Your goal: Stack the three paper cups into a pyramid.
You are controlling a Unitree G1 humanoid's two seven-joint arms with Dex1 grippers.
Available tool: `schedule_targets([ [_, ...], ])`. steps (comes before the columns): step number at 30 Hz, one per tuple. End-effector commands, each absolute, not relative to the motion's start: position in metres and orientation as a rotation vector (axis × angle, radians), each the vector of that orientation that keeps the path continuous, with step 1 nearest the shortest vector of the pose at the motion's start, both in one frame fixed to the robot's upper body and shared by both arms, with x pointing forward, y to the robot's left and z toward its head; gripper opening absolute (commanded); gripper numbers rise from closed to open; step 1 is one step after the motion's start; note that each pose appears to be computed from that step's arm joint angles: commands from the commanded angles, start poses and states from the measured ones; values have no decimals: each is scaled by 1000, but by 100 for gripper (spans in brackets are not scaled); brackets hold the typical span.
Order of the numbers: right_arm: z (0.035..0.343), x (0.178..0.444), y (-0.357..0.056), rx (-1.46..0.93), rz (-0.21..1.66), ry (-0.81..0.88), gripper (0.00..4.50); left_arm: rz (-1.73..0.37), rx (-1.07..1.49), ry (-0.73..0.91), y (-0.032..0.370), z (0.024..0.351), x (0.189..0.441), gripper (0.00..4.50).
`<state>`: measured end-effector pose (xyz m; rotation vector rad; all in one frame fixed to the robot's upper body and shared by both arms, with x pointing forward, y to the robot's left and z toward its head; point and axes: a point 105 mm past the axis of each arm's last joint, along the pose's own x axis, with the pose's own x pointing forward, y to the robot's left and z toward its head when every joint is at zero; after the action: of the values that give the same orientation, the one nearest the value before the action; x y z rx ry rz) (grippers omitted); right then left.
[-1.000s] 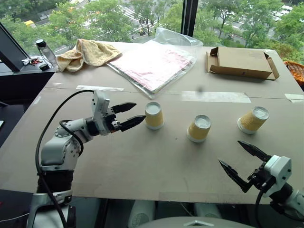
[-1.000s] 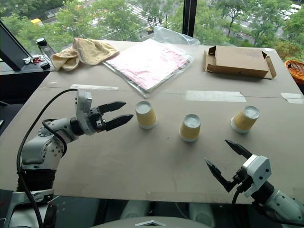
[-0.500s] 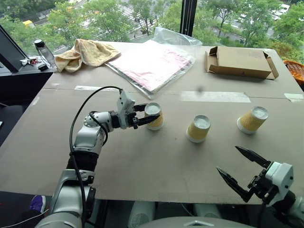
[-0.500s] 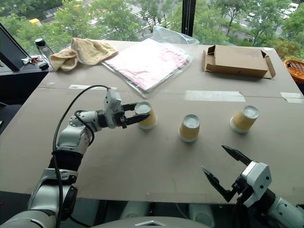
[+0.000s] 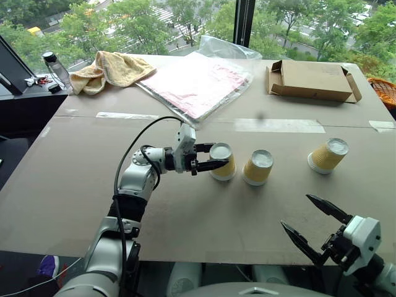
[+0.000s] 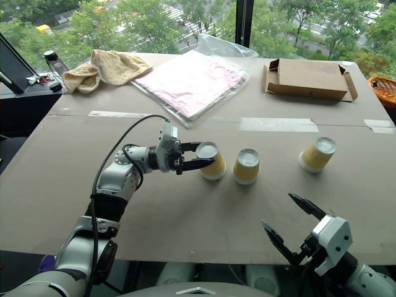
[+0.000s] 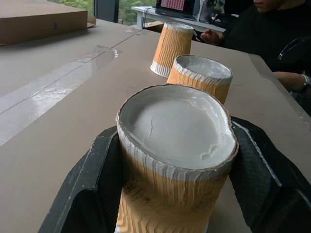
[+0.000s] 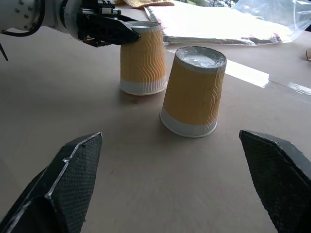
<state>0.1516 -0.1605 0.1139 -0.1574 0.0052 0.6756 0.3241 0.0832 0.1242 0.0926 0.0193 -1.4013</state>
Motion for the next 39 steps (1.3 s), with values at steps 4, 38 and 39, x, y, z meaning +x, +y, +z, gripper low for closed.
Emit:
schedule_targets([
  [4,128,149,-156,-180,661,-48,450,-1423,181,-39,67,119,322,242],
  [38,143,282,-274,-125,23,18,450,-1455,53,-107,110,181,234,445],
  [39,143,285,-272,-109,30,23,450,-1459,48,-109,108,182,233,445],
])
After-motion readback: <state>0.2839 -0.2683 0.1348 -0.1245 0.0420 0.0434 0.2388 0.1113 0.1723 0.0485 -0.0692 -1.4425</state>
